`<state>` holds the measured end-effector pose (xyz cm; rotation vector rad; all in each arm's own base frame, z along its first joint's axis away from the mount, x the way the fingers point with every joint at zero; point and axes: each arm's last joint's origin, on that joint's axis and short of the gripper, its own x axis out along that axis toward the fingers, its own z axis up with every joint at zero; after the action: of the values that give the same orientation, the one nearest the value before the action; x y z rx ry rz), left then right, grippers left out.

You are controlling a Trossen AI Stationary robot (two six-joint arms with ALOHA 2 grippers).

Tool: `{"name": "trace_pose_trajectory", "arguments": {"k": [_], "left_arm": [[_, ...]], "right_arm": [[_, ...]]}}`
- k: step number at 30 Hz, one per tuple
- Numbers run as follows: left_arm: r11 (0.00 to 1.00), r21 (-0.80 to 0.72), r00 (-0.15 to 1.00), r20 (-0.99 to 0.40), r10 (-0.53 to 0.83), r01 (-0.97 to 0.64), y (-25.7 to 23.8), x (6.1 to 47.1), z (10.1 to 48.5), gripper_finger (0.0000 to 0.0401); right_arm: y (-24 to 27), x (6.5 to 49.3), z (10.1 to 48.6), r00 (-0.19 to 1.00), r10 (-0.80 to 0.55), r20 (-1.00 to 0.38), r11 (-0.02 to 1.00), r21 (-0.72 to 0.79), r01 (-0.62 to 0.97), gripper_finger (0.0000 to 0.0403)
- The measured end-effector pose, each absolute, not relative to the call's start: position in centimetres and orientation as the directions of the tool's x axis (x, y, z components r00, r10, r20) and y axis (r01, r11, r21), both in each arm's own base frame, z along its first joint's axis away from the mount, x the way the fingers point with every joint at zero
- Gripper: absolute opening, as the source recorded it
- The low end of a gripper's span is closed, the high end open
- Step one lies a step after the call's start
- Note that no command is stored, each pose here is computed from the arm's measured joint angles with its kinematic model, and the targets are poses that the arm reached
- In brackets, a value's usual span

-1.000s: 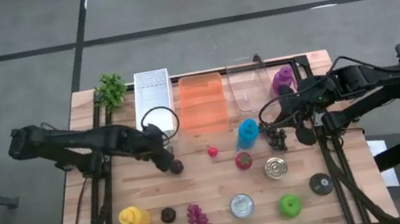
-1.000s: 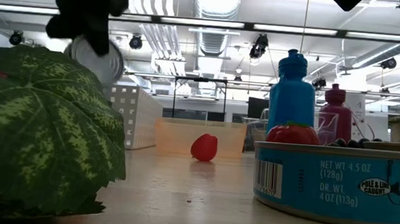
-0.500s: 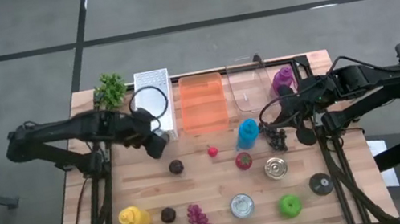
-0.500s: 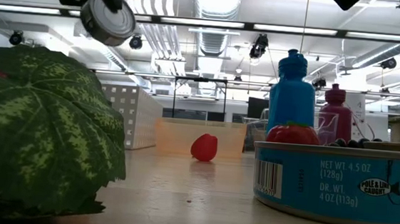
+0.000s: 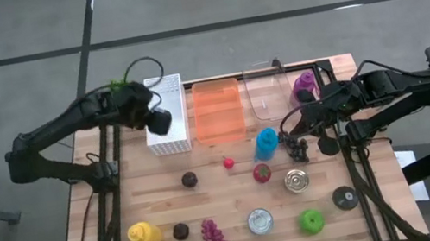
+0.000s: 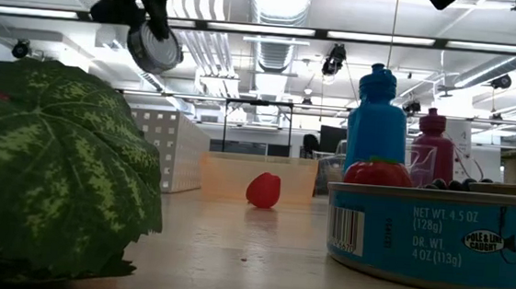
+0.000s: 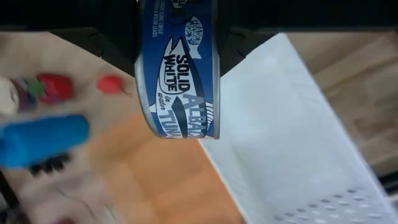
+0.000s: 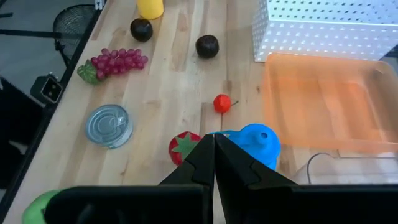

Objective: Pick & Place Food Item
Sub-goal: Put the left blue tuna can into the white bin

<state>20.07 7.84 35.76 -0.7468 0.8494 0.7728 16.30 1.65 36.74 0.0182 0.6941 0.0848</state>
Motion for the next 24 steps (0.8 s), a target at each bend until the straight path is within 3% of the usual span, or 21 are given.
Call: {"name": "trace_pose_trajectory", "arguments": {"k": [12, 24], "left_arm": [[0.379, -0.132, 0.264, -0.909, 0.323, -0.916, 15.8, 21.0, 32.1, 0.0138], [0.354, -0.055, 0.165, -0.942, 0.291, -0.934, 21.6, 23.7, 26.3, 0.0138]], "right_arm": [[1.7, 16.9, 37.6, 0.830, 0.079, -0.552, 0.997, 0.048, -0.063, 0.0008], [1.7, 17.2, 38.0, 0.858, 0.082, -0.507, 0.997, 0.050, -0.065, 0.0008]]}}
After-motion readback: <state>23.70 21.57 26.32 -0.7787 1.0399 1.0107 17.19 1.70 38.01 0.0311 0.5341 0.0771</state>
